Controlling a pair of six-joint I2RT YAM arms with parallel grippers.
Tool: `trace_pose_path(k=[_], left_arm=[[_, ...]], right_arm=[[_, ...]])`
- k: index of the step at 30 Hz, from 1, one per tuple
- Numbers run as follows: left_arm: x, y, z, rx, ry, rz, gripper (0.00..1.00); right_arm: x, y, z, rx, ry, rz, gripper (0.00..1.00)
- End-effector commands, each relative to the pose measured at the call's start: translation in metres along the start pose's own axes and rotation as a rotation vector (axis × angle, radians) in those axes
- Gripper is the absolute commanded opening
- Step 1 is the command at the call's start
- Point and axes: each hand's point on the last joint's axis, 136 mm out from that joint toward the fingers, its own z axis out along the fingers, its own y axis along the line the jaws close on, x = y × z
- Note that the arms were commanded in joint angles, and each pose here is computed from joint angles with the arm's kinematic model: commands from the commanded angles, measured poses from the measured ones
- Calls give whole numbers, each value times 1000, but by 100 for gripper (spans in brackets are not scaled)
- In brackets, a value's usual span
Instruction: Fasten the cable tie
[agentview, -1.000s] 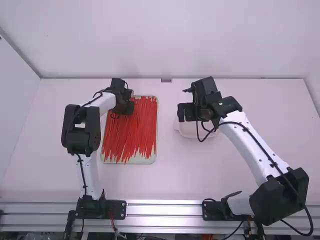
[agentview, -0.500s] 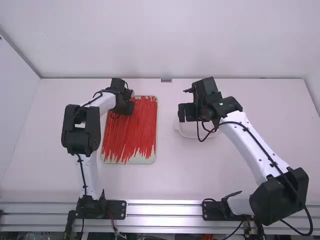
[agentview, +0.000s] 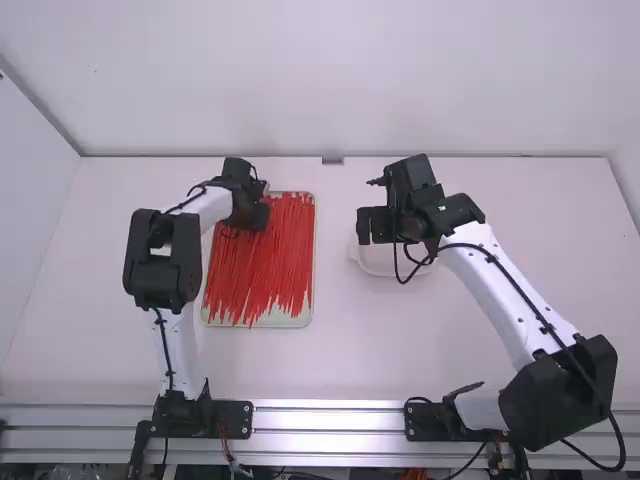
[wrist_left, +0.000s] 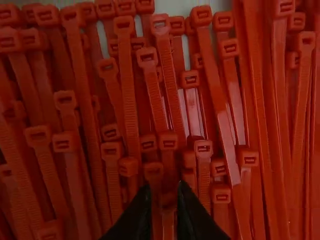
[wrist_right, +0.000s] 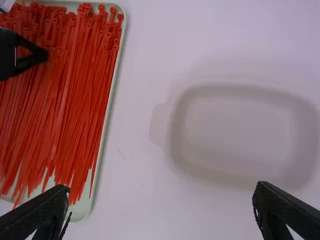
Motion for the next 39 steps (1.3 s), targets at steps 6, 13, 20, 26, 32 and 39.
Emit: trace_pose_path(k=[6, 13, 20, 26, 32, 39], left_arm=[[17, 2, 9, -10, 49, -7, 7], [-17, 9, -14, -57, 12, -30, 5], [-52, 5, -42, -58, -43, -32, 5], [-74, 3, -75, -63, -86, -47, 2], [-100, -3, -133, -68, -219, -43, 2], [-116, -10, -228, -92, -401, -31, 2]], right_arm=[[0, -1, -4, 2, -12, -2, 98], [0, 0, -4, 2, -12, -1, 98], [0, 0, -4, 2, -12, -1, 98], [0, 0, -4, 1, -12, -1, 98], [0, 0, -4, 1, -13, -2, 98], [-2, 0, -5, 0, -20, -3, 98]])
